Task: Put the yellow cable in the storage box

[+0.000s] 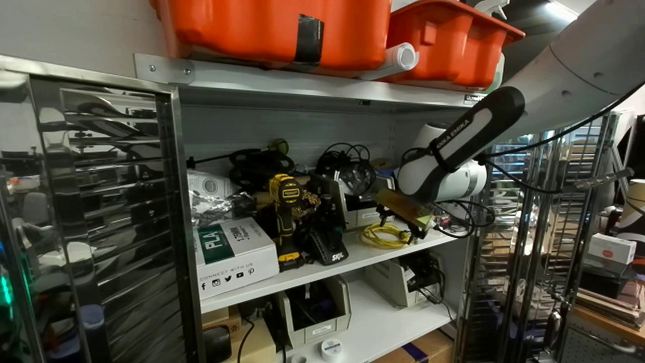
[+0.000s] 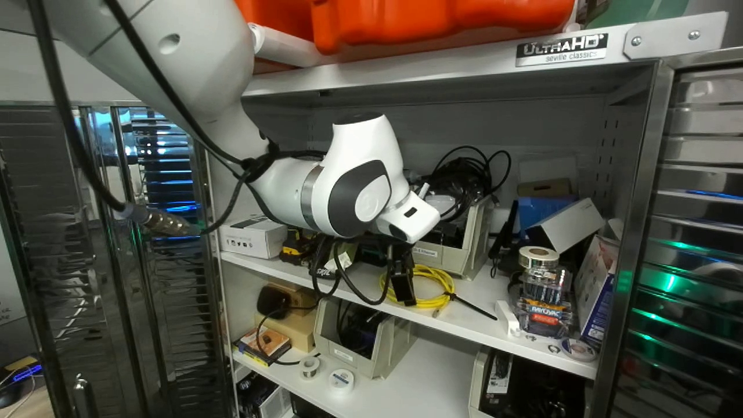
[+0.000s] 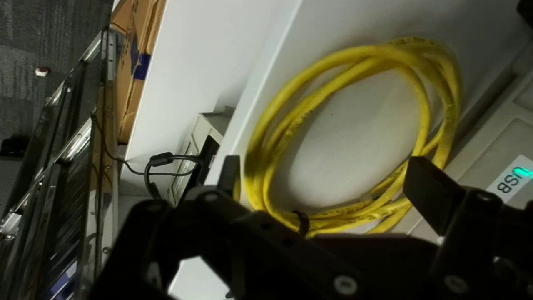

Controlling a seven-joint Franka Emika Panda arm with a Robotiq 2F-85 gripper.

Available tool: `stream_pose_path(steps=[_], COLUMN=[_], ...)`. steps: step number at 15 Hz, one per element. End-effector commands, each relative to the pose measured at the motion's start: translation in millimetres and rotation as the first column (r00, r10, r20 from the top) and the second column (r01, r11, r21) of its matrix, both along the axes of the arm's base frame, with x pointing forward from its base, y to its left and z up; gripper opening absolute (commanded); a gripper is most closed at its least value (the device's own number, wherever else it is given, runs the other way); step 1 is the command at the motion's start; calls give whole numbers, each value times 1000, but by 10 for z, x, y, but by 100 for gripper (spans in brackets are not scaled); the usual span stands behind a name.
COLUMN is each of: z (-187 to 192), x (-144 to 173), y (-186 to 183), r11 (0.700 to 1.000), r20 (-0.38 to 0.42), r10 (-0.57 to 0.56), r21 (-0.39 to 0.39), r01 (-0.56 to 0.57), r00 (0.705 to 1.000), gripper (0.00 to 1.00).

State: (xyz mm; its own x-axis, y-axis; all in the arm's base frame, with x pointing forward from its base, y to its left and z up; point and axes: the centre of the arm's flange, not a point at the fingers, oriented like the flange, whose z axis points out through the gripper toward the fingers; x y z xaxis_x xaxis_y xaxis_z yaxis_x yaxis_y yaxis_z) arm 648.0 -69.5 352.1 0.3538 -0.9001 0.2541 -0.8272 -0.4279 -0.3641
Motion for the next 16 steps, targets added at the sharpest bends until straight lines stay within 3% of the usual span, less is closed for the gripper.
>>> stream_pose_path(steps=[1,6,10,16], z=[91,60,182,432], x=[300,300,187,161], y=[115,276,336,295], r11=[999,998,999,990], r20=[34,-36,-93,10], r10=[-15,7,2,-63], r21=[30,62,40,-129], r01=[14,-5,2,63], r00=[999,999,996,998], gripper=[100,100,100,100])
